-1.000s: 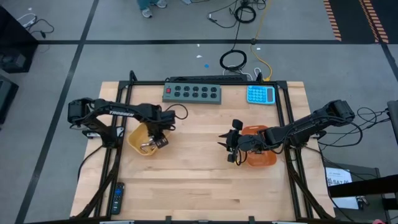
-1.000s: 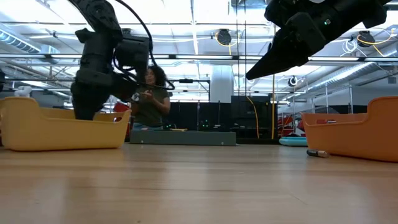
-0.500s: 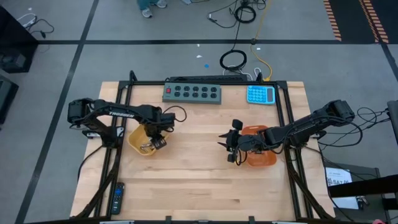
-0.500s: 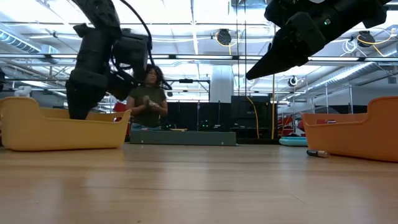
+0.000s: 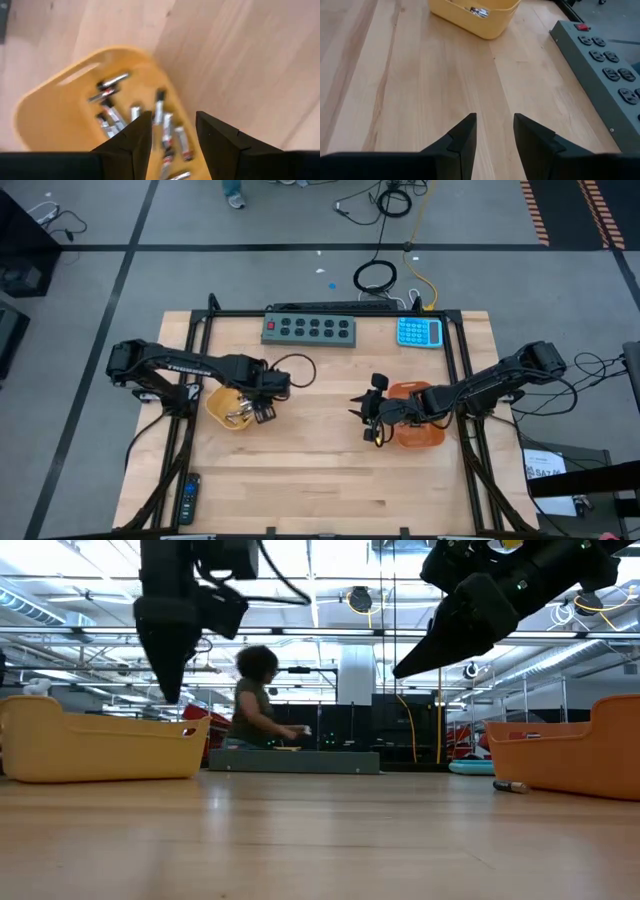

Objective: Sort batteries
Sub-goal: Put the black battery into the orange bin

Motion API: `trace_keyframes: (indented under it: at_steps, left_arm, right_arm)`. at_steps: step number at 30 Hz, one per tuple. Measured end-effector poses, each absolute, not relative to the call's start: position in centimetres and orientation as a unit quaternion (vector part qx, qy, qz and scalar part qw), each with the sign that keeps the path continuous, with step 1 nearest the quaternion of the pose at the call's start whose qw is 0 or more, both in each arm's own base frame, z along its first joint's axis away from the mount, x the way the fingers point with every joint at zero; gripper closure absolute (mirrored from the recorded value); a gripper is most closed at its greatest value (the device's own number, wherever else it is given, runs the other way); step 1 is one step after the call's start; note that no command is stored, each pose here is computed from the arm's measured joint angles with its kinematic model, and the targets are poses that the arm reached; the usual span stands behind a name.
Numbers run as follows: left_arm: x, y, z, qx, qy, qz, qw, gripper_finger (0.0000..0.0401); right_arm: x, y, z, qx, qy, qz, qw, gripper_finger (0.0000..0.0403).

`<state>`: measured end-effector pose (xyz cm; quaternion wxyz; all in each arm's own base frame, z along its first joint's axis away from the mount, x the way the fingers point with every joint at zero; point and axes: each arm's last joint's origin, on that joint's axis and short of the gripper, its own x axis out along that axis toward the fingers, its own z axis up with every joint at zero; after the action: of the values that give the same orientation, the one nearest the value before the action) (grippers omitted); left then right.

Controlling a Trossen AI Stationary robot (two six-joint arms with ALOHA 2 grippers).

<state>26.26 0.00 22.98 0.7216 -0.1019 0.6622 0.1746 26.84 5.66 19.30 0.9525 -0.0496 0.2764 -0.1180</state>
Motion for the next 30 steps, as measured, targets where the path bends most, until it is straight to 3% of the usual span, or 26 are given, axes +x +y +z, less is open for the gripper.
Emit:
trace_keyframes:
  at_steps: [4, 9, 13, 20, 26, 30]
  left_arm:
    - [27.5, -0.9, 23.9, -0.126, 0.61, 0.193, 0.758, 0.0239]
    - [29.8, -4.0, 25.4, 0.027, 0.467, 0.207, 0.859, 0.0239]
    - [31.4, -6.6, 25.2, 0.096, 0.348, 0.185, 0.914, 0.0239]
    - [31.0, -8.3, 22.8, 0.116, 0.306, 0.126, 0.937, 0.0239]
    - [30.2, -8.9, 20.5, 0.085, 0.253, 0.101, 0.958, 0.0239]
    - [29.6, -9.1, 19.4, 0.063, 0.2, 0.095, 0.973, 0.0239]
  right_arm:
    - [26.7, 5.8, 19.1, -0.052, 0.285, -0.119, 0.95, 0.0282]
    - [26.7, 5.9, 19.2, -0.072, 0.282, -0.112, 0.95, 0.0282]
    - [26.8, 5.8, 19.3, -0.046, 0.276, -0.121, 0.952, 0.0282]
    - [27.3, 6.0, 20.5, -0.032, 0.288, -0.125, 0.949, 0.0282]
    - [27.4, 6.0, 22.0, -0.034, 0.353, -0.117, 0.928, 0.0281]
    - [27.3, 5.6, 22.0, 0.022, 0.404, -0.1, 0.909, 0.0274]
